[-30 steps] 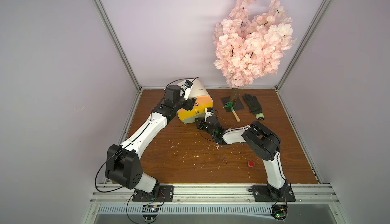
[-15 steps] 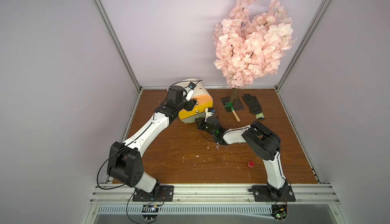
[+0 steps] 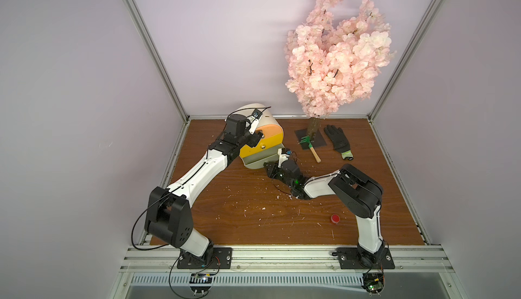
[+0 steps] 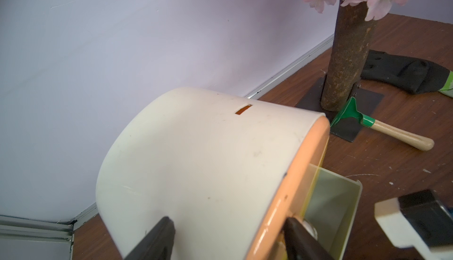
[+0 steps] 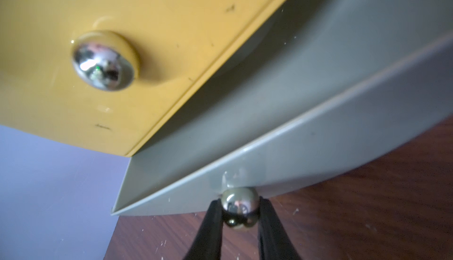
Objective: Put the paint cans in the drawer according to color
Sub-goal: Open the drawer in the storage box, then pick up the paint can at the center of the board, then place the paint can in the drawer.
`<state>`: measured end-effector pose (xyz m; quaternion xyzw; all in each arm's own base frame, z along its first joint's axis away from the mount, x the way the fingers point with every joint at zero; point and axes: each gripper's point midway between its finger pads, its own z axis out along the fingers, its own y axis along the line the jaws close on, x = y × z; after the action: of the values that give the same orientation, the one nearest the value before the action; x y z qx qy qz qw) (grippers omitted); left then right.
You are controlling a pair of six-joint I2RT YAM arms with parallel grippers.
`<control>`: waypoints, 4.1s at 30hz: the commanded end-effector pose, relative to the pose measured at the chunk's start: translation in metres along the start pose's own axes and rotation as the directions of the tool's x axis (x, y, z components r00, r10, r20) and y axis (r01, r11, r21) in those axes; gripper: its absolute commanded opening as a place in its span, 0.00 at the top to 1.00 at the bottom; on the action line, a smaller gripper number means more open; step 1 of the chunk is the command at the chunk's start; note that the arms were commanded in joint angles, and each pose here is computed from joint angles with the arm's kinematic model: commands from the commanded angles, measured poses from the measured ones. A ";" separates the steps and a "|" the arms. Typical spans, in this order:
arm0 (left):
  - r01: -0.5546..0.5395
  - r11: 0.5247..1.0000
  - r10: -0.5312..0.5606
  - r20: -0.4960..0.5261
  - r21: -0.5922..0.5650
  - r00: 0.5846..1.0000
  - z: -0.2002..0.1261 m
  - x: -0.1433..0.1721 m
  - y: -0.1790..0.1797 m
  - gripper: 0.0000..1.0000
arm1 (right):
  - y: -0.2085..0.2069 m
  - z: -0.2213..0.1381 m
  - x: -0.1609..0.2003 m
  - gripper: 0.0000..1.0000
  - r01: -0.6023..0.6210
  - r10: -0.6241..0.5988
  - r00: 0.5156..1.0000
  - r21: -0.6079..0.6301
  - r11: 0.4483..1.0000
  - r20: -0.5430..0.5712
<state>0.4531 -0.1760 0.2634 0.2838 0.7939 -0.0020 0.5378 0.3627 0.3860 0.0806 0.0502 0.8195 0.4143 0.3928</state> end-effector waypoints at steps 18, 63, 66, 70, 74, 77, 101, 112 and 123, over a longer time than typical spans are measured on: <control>0.098 0.995 -0.098 -0.106 -0.007 0.989 -0.015 0.026 0.004 0.27 | 0.020 -0.035 -0.008 0.39 -0.012 0.015 0.999 0.057 0.998 -0.048; 0.541 0.841 -0.539 -0.094 -0.004 0.837 -0.143 0.070 -0.019 0.22 | -0.204 -0.211 -0.062 0.36 0.236 0.083 0.936 0.787 0.570 -0.341; 0.536 0.844 -0.534 -0.090 -0.011 0.840 -0.144 0.069 -0.017 0.22 | -0.204 -0.210 -0.062 0.42 0.220 0.083 0.942 0.786 0.578 -0.325; 0.527 0.850 -0.527 -0.091 -0.025 0.845 -0.144 0.071 -0.015 0.22 | -0.203 -0.214 -0.067 0.51 0.231 0.068 0.944 0.793 0.564 -0.323; 0.520 0.854 -0.520 -0.099 -0.033 0.848 -0.141 0.075 -0.015 0.22 | -0.198 -0.217 -0.072 0.58 0.239 0.049 0.946 0.788 0.567 -0.322; 0.521 0.853 -0.521 -0.102 -0.029 0.847 -0.137 0.078 -0.017 0.21 | -0.189 -0.214 -0.077 0.63 0.247 0.031 0.945 0.774 0.583 -0.325; 0.572 0.816 -0.578 -0.083 -0.084 0.812 -0.151 0.087 -0.007 0.21 | 0.027 -0.048 -0.121 0.74 0.464 -0.361 0.881 0.408 0.786 -0.305; 0.553 0.826 -0.562 -0.073 -0.108 0.824 -0.158 0.085 -0.001 0.21 | 0.025 0.003 -0.088 0.72 0.485 -0.366 0.866 0.396 0.779 -0.342; 0.550 0.827 -0.560 -0.077 -0.117 0.825 -0.157 0.088 -0.001 0.21 | 0.020 0.009 -0.081 0.56 0.471 -0.354 0.877 0.434 0.768 -0.324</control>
<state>0.2954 -0.0957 0.2430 0.0217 0.8743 -0.1174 0.4705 0.4094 0.3658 0.1238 -0.0988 0.9363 0.0845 0.3262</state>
